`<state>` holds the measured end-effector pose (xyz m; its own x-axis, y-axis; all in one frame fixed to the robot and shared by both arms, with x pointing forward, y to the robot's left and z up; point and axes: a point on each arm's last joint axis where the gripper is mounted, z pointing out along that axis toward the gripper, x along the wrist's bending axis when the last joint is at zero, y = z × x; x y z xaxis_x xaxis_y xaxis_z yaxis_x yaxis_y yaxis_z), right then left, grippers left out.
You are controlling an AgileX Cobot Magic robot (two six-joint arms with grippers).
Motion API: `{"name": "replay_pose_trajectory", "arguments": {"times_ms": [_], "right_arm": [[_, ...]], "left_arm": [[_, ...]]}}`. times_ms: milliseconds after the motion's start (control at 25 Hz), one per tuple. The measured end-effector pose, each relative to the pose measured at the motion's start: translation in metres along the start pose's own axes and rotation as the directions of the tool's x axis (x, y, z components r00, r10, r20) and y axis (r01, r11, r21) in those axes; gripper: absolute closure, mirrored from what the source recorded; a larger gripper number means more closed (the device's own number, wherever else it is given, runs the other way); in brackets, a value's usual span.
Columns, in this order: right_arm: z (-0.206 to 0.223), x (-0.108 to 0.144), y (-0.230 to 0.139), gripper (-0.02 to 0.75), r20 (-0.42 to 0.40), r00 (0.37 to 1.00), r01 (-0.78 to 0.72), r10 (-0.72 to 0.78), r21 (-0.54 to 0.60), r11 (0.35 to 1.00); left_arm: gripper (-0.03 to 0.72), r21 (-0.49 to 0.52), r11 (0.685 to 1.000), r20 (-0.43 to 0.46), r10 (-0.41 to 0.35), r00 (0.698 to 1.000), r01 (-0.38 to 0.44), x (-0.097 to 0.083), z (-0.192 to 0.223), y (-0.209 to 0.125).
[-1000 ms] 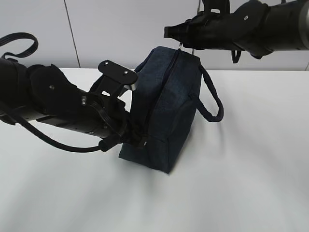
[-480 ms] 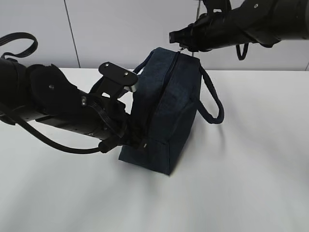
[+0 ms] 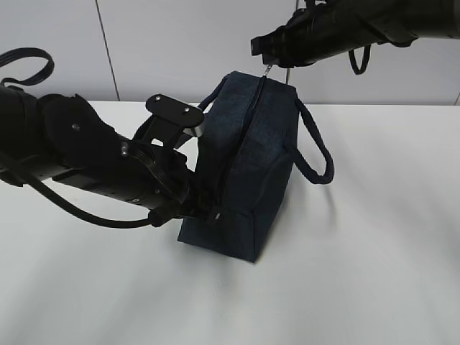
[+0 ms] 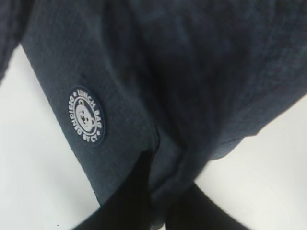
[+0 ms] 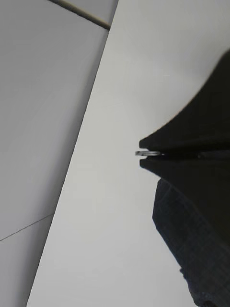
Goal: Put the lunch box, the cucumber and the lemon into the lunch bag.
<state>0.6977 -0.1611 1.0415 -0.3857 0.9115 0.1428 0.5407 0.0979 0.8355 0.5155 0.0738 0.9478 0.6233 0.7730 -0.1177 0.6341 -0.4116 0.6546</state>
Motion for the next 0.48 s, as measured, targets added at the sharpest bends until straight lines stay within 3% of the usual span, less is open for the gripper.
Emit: {"name": "replay_pose_trajectory", "arguments": {"times_ms": [280, 480], "right_arm": [[0.002, 0.000, -0.001, 0.738, -0.008, 1.000, 0.010, -0.010, 0.013, 1.000], [0.002, 0.000, -0.001, 0.738, -0.009, 1.000, 0.022, -0.022, 0.016, 1.000]], "left_arm": [[0.662, 0.005, 0.998, 0.028, -0.055, 0.998, 0.055, -0.003, -0.005, 0.001], [0.444, 0.011, 0.997, 0.084, -0.079, 0.993, 0.079, -0.009, -0.024, 0.006]]}}
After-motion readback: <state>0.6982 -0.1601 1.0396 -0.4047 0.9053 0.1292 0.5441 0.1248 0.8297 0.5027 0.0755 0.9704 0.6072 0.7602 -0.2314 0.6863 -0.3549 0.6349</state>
